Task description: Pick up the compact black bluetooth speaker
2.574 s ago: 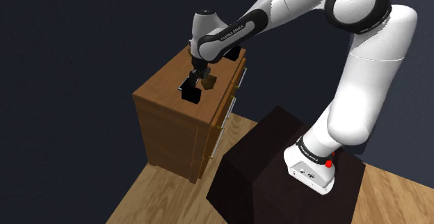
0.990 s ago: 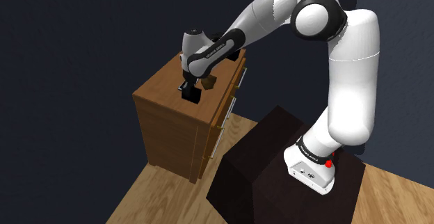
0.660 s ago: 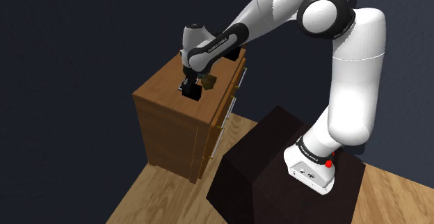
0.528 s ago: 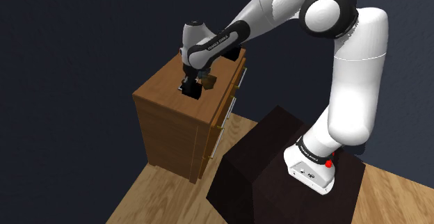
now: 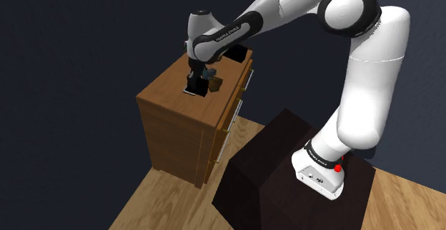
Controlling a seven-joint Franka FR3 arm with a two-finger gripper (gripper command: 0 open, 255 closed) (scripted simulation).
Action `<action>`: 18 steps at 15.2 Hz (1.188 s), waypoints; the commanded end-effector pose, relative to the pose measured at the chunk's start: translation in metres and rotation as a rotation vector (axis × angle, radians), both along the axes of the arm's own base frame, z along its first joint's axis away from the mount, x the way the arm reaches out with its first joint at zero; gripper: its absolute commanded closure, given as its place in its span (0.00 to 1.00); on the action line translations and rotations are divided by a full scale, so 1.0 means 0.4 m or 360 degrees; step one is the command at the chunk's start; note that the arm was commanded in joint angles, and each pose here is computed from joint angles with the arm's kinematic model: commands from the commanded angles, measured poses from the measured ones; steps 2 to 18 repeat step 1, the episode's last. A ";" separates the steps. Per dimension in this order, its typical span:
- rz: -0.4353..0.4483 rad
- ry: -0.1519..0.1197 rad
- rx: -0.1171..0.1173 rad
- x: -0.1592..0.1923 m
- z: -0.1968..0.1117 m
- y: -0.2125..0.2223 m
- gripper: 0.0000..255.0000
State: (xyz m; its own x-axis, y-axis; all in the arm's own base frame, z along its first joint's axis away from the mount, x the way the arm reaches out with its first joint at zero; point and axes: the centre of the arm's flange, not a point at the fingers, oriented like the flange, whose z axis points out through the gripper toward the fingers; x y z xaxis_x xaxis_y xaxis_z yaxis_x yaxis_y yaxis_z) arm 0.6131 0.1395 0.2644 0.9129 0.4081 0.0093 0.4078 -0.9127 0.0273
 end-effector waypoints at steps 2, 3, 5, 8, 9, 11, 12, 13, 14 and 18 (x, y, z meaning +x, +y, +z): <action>0.0000 0.0000 0.0000 -0.001 0.008 -0.001 1.00; 0.0000 0.0000 0.0000 -0.001 0.008 -0.001 1.00; 0.0000 0.0000 0.0000 -0.001 0.008 -0.001 1.00; 0.0000 0.0000 0.0000 -0.001 0.008 -0.001 1.00; 0.0000 0.0000 0.0000 -0.001 0.008 -0.001 1.00; 0.0000 0.0000 0.0000 -0.001 0.008 -0.001 1.00; 0.0000 0.0000 0.0000 -0.001 0.008 -0.001 1.00; 0.0000 0.0000 0.0000 -0.001 0.008 -0.001 1.00; 0.0000 0.0000 0.0000 -0.001 0.008 -0.001 1.00; 0.0000 0.0000 0.0000 -0.001 0.008 -0.001 1.00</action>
